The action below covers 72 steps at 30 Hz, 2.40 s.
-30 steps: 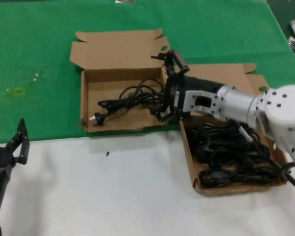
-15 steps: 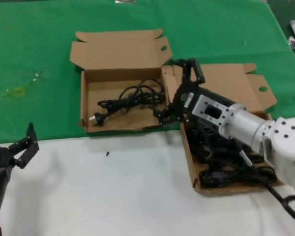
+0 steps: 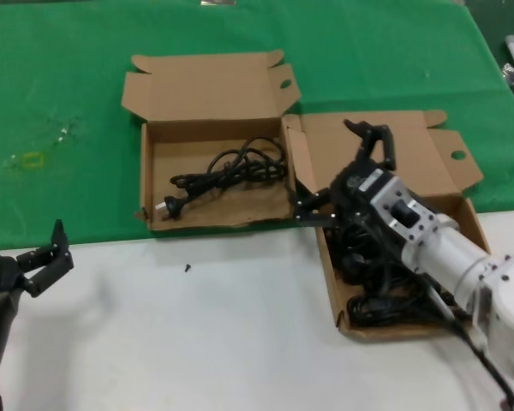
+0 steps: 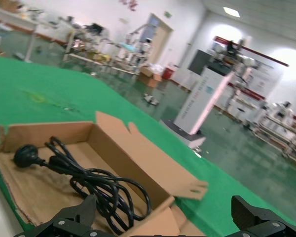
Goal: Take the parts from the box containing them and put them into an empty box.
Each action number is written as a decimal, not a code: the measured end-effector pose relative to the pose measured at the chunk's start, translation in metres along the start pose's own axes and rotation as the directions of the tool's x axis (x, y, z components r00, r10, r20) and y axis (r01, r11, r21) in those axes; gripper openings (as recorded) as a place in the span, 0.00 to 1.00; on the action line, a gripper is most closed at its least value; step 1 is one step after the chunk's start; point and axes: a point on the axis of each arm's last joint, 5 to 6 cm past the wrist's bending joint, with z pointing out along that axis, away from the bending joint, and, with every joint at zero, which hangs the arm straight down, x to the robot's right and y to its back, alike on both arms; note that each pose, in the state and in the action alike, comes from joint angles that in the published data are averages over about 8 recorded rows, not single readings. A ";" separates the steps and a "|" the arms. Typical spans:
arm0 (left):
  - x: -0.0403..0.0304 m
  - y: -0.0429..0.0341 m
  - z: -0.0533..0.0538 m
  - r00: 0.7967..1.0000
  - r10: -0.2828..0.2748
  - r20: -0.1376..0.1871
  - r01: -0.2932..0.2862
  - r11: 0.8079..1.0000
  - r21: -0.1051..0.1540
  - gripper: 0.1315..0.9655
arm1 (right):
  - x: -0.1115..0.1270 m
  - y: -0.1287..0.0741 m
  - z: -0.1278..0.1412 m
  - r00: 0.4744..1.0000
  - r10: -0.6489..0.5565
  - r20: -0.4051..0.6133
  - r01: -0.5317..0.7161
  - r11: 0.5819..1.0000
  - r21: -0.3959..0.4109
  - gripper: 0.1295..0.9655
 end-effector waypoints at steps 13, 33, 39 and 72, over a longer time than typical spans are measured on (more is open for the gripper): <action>0.0000 0.0000 0.000 1.000 0.000 0.000 0.000 1.000 0.000 1.00 | -0.013 0.013 -0.042 0.961 0.231 -0.154 -0.238 0.971 -0.027 1.00; 0.0000 0.0000 0.000 1.000 0.000 0.000 0.000 1.000 0.000 1.00 | -0.024 0.021 -0.091 0.839 0.436 -0.325 -0.462 0.887 -0.006 1.00; 0.0000 0.0000 0.000 1.000 0.000 0.000 0.000 1.000 0.000 1.00 | -0.024 0.021 -0.091 0.839 0.436 -0.326 -0.463 0.886 -0.006 1.00; 0.0000 0.0000 0.000 1.000 0.000 0.000 0.000 1.000 0.000 1.00 | -0.024 0.021 -0.091 0.839 0.436 -0.326 -0.463 0.886 -0.006 1.00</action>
